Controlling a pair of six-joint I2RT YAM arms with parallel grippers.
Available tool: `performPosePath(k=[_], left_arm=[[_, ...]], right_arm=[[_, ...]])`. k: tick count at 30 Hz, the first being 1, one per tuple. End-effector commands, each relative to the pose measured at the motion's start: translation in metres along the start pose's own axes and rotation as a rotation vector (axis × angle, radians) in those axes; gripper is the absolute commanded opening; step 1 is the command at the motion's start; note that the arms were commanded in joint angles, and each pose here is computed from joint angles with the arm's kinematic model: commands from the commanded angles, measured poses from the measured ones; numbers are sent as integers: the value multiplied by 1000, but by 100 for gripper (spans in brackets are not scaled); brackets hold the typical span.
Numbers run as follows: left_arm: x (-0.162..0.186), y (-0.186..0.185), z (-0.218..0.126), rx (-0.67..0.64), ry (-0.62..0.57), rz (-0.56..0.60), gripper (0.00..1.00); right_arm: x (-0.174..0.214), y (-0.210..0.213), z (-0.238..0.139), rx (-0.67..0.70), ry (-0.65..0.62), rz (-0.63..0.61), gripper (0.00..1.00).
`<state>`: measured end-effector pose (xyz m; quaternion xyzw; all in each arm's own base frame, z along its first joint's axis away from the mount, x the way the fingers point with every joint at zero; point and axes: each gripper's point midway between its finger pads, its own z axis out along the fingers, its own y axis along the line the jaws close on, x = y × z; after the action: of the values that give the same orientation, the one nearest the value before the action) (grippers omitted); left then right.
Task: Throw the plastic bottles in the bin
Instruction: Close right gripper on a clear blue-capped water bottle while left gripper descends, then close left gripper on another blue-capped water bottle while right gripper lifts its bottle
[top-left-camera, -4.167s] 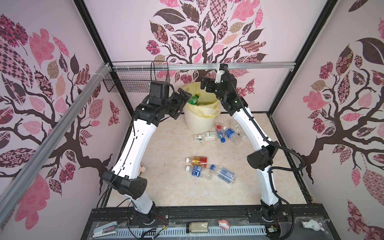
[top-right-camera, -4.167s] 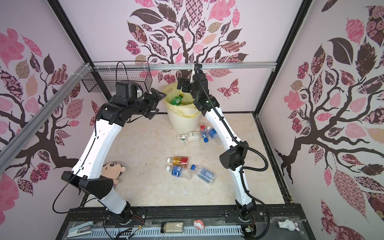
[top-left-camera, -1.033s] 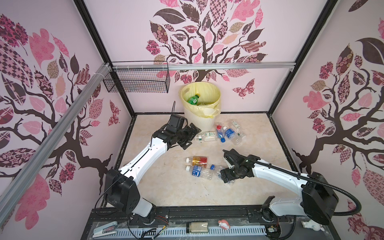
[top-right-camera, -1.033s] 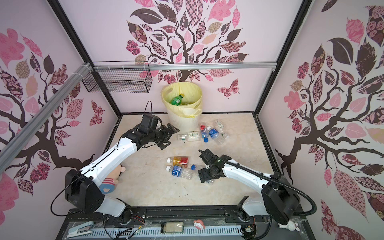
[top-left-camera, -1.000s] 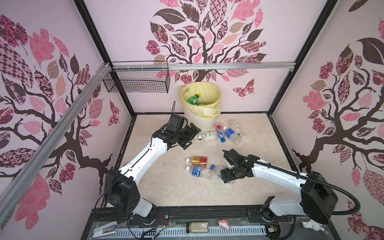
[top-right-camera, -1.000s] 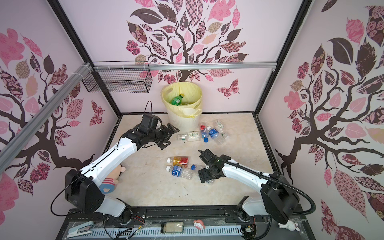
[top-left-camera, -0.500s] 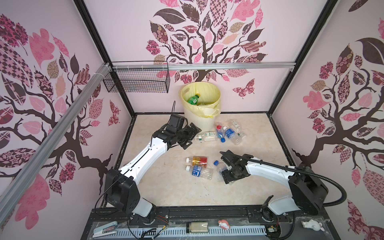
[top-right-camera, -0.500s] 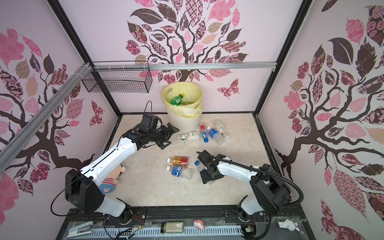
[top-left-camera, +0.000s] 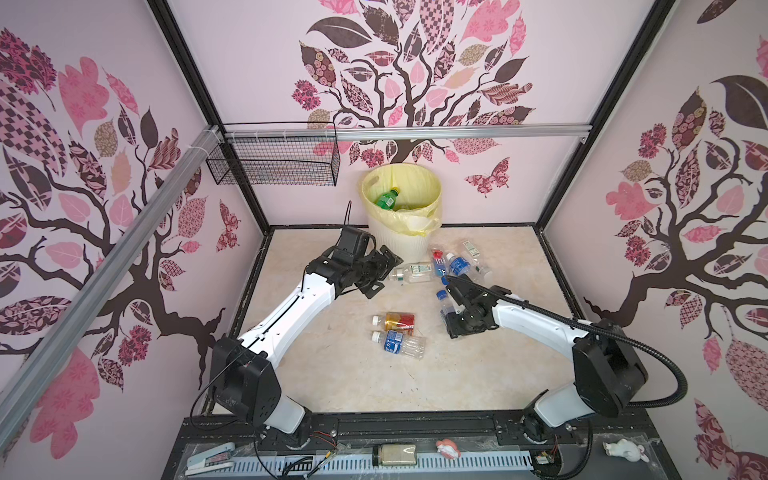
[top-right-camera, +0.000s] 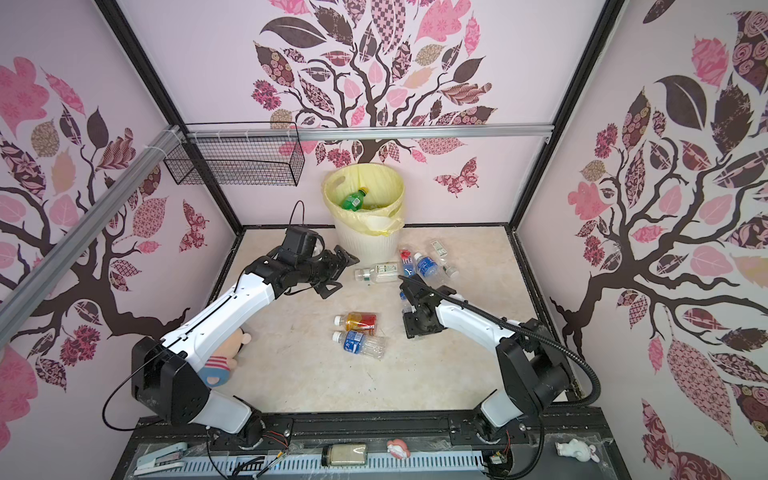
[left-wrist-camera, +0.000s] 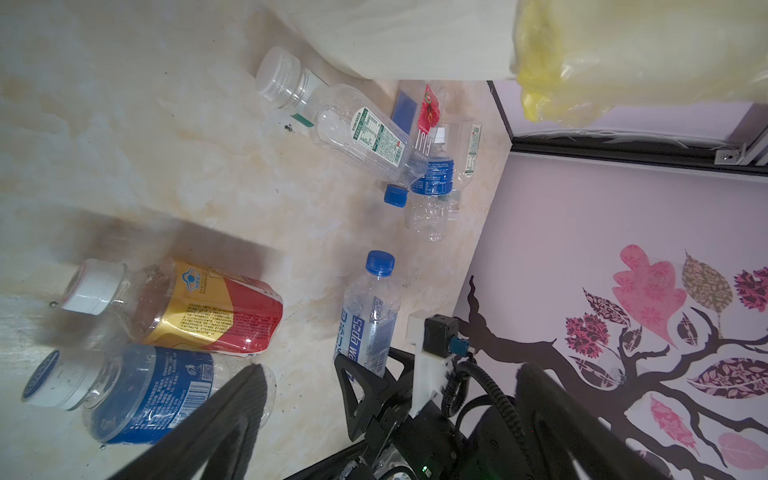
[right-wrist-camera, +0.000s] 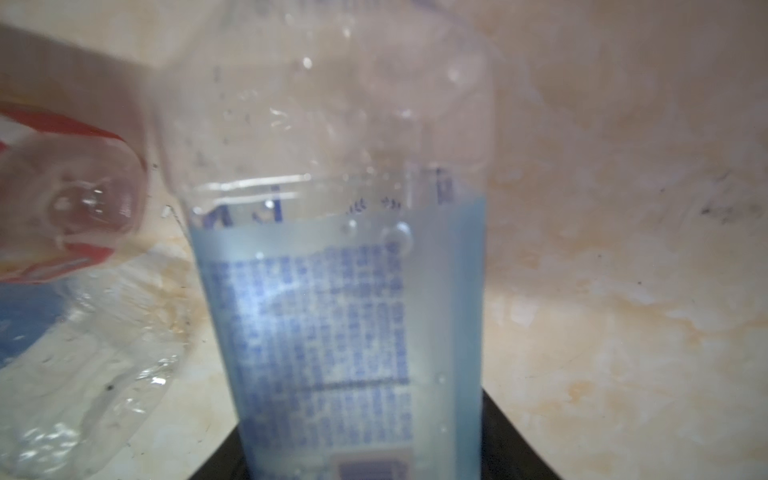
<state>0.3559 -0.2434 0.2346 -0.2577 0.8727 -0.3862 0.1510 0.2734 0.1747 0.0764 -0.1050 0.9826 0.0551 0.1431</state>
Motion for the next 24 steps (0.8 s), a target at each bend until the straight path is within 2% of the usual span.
performPosePath(k=[1, 7, 17, 24], left_arm=[[-1, -15, -4, 30, 2, 16, 97], [-2, -28, 0, 62, 15, 23, 97], [-1, -84, 3, 177, 41, 123, 97], [-3, -119, 0, 274, 40, 185, 92]], right_arm=[[-18, 4, -16, 0, -23, -12, 56], [-56, 22, -53, -65, -114, 12, 55], [-117, 55, -133, -208, -321, -18, 55], [-142, 72, -168, -280, -407, -46, 55]])
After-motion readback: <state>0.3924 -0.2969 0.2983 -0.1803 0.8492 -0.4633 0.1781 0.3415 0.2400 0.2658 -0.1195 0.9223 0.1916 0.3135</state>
